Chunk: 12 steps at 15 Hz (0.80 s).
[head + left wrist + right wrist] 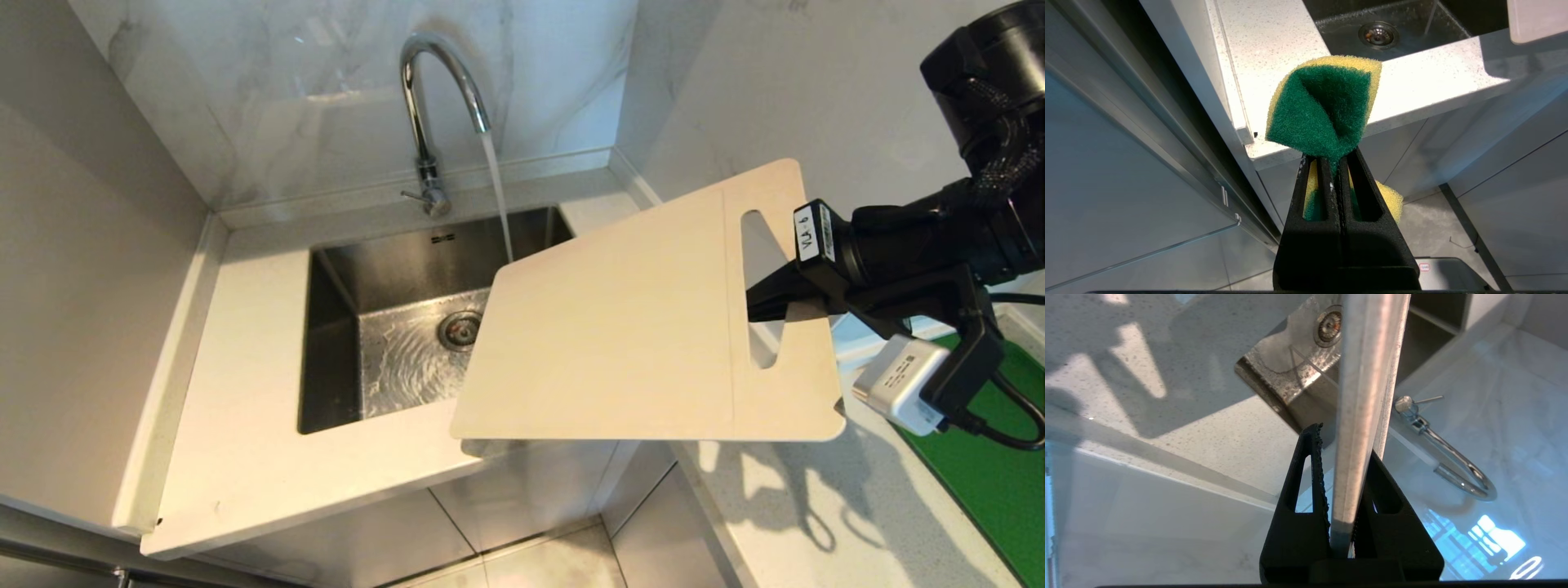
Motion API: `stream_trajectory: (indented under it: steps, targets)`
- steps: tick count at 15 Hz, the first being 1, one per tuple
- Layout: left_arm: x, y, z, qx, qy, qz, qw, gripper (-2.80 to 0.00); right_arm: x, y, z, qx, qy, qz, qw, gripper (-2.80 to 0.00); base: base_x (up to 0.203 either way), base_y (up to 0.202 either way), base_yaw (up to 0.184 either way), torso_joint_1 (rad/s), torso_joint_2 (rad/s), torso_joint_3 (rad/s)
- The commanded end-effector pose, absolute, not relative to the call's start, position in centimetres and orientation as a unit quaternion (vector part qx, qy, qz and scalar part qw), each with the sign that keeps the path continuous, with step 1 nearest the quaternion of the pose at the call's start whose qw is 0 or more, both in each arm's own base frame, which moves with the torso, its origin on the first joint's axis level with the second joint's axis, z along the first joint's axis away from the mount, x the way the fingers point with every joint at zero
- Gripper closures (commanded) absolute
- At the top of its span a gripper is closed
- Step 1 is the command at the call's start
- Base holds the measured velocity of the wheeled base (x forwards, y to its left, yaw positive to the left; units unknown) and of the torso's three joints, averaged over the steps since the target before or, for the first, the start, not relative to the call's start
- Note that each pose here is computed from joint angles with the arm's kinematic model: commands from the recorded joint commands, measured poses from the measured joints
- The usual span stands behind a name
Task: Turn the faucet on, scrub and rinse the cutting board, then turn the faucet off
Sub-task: Pick up the cutting board
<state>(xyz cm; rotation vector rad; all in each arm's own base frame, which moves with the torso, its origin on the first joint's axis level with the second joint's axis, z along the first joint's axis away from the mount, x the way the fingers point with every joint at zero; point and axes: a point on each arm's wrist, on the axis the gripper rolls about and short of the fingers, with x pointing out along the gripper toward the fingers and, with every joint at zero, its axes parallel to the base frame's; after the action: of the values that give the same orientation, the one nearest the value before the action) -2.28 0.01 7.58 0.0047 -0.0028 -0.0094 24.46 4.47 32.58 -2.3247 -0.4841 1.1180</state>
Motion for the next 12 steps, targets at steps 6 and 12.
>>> stream_trajectory:
  steps: [6,12]
  targets:
    - [-2.29,0.01,7.52,0.002,-0.002,-0.005,1.000,0.00,24.44,4.27,32.16,-0.851,-0.187,0.420,0.255,0.00,0.000,0.000,0.000,0.000,0.00,0.000]
    - [-2.29,0.01,7.53,0.002,-0.002,-0.005,1.000,0.00,24.08,4.22,32.50,-0.853,-0.190,0.414,0.255,0.00,0.000,0.000,0.000,0.000,0.00,0.000]
